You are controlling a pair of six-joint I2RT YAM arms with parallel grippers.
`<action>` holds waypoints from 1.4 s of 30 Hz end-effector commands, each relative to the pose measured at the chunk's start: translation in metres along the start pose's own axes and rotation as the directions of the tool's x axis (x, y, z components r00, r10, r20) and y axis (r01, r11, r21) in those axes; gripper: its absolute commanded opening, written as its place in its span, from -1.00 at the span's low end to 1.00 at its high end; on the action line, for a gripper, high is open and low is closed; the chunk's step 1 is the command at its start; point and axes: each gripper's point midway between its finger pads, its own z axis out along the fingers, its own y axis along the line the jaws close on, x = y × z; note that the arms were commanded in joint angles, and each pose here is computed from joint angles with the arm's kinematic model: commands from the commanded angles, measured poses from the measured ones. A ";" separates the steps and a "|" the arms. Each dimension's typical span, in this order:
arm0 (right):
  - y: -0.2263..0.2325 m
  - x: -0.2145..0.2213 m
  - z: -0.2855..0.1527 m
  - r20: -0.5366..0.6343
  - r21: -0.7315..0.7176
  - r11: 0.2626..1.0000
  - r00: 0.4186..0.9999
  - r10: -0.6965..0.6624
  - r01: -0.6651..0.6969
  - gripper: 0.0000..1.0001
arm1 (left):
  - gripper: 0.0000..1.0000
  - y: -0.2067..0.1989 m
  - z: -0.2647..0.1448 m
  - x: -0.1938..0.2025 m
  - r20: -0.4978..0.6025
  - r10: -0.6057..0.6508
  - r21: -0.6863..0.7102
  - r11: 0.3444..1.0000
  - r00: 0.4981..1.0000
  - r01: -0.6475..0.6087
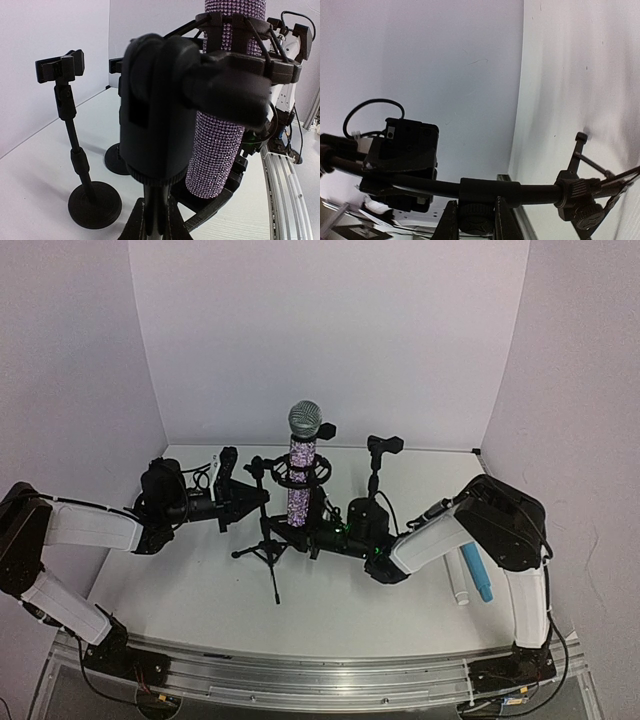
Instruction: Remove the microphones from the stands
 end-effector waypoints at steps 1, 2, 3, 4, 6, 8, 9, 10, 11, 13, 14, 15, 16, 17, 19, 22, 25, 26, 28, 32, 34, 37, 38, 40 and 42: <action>0.004 -0.004 -0.004 -0.053 0.074 0.916 0.918 -0.392 0.395 -1.00 | -1.00 0.002 0.001 0.002 -0.009 -0.090 -0.012 0.996 0.996 0.090; 0.006 -0.005 -0.003 -0.059 0.067 0.874 0.876 -0.478 0.482 -1.00 | -1.00 0.002 0.000 0.003 -0.012 -0.100 -0.013 0.995 0.995 0.099; 0.009 -0.005 -0.003 -0.060 0.058 0.830 0.832 -0.551 0.554 -1.00 | -1.00 0.002 0.000 0.004 -0.015 -0.110 -0.015 0.994 0.994 0.110; 0.014 -0.006 -0.002 -0.059 0.046 0.781 0.782 -0.620 0.623 -1.00 | -1.00 0.002 0.000 0.005 -0.017 -0.117 -0.015 0.993 0.993 0.117; 0.018 -0.004 -0.001 -0.069 0.019 0.680 0.680 -0.730 0.733 -1.00 | -1.00 0.001 0.000 0.005 -0.019 -0.128 -0.014 0.992 0.992 0.128; 0.019 -0.003 0.000 -0.075 0.002 0.561 0.560 -0.825 0.828 -1.00 | -1.00 0.001 0.000 0.006 -0.022 -0.135 -0.013 0.991 0.991 0.135; 0.018 -0.003 -0.001 -0.079 0.002 0.514 0.512 -0.855 0.858 -1.00 | -1.00 0.001 0.000 0.006 -0.022 -0.135 -0.012 0.991 0.991 0.135; 0.016 -0.003 -0.001 -0.083 0.002 0.464 0.463 -0.883 0.886 -1.00 | -1.00 0.001 0.000 0.006 -0.023 -0.136 -0.011 0.991 0.990 0.136; 0.014 -0.003 -0.001 -0.090 -0.001 0.397 0.395 -0.914 0.918 -1.00 | -1.00 0.001 0.001 0.005 -0.022 -0.134 -0.010 0.991 0.991 0.134; 0.009 -0.002 -0.001 -0.109 -0.013 0.292 0.289 -0.951 0.956 -1.00 | -1.00 0.001 0.001 0.006 -0.024 -0.133 -0.008 0.991 0.991 0.133; 0.007 -0.001 -0.001 -0.118 -0.020 0.246 0.242 -0.963 0.969 -1.00 | -1.00 0.001 0.001 0.006 -0.026 -0.133 -0.006 0.991 0.991 0.133; 0.004 -0.001 0.000 -0.125 -0.028 0.197 0.193 -0.973 0.980 -1.00 | -1.00 0.001 0.001 0.007 -0.028 -0.135 -0.004 0.991 0.990 0.135; 0.004 0.000 0.000 -0.127 -0.038 0.148 0.142 -0.982 0.988 -1.00 | -1.00 0.001 0.001 0.008 -0.031 -0.137 -0.003 0.991 0.990 0.137; 0.002 0.001 0.001 -0.130 -0.049 0.106 0.099 -0.987 0.993 -1.00 | -1.00 0.001 0.001 0.009 -0.033 -0.139 -0.001 0.990 0.990 0.139; -0.001 0.004 0.001 -0.135 -0.081 0.021 0.010 -0.991 0.997 -1.00 | -1.00 0.000 0.001 0.010 -0.035 -0.140 0.002 0.990 0.989 0.141; -0.006 0.004 0.000 -0.143 -0.098 -0.106 -0.119 -0.983 0.989 -1.00 | -1.00 -0.001 0.001 0.012 -0.039 -0.142 0.008 0.990 0.989 0.142; -0.012 0.004 -0.001 -0.163 -0.110 -0.196 -0.212 -0.964 0.974 -1.00 | -1.00 -0.004 0.001 0.012 -0.038 -0.128 0.023 0.991 0.991 0.129; -0.013 0.002 0.000 -0.170 -0.106 -0.213 -0.229 -0.958 0.971 -1.00 | -1.00 -0.005 0.001 0.012 -0.038 -0.123 0.028 0.992 0.992 0.124; -0.016 -0.001 0.000 -0.180 -0.100 -0.240 -0.255 -0.950 0.966 -1.00 | -1.00 -0.005 0.001 0.012 -0.037 -0.117 0.033 0.992 0.992 0.118; -0.016 -0.008 0.003 -0.190 -0.061 -0.221 -0.229 -0.955 0.973 -0.68 | -1.00 -0.005 0.001 0.013 -0.037 -0.116 0.031 0.993 0.993 0.118; -0.009 -0.010 0.002 -0.186 -0.031 -0.150 -0.154 -0.970 0.988 -0.32 | -1.00 -0.005 0.001 0.012 -0.035 -0.115 0.030 0.993 0.993 0.116; 0.001 -0.013 -0.006 -0.176 0.014 -0.034 -0.031 -0.984 0.999 0.26 | -1.00 -0.005 0.000 0.010 -0.029 -0.105 0.030 0.994 0.994 0.106; 0.005 -0.012 -0.009 -0.169 0.028 0.014 0.019 -0.985 0.999 0.61 | -1.00 -0.006 0.000 0.010 -0.028 -0.102 0.029 0.994 0.994 0.103; 0.012 -0.013 -0.018 -0.158 0.064 0.104 0.113 -0.981 0.992 0.78 | -1.00 -0.006 -0.001 0.011 -0.027 -0.099 0.027 0.995 0.995 0.100; 0.021 -0.014 -0.026 -0.137 0.096 0.223 0.235 -0.962 0.970 0.78 | -1.00 -0.005 -0.002 0.011 -0.026 -0.098 0.022 0.995 0.995 0.098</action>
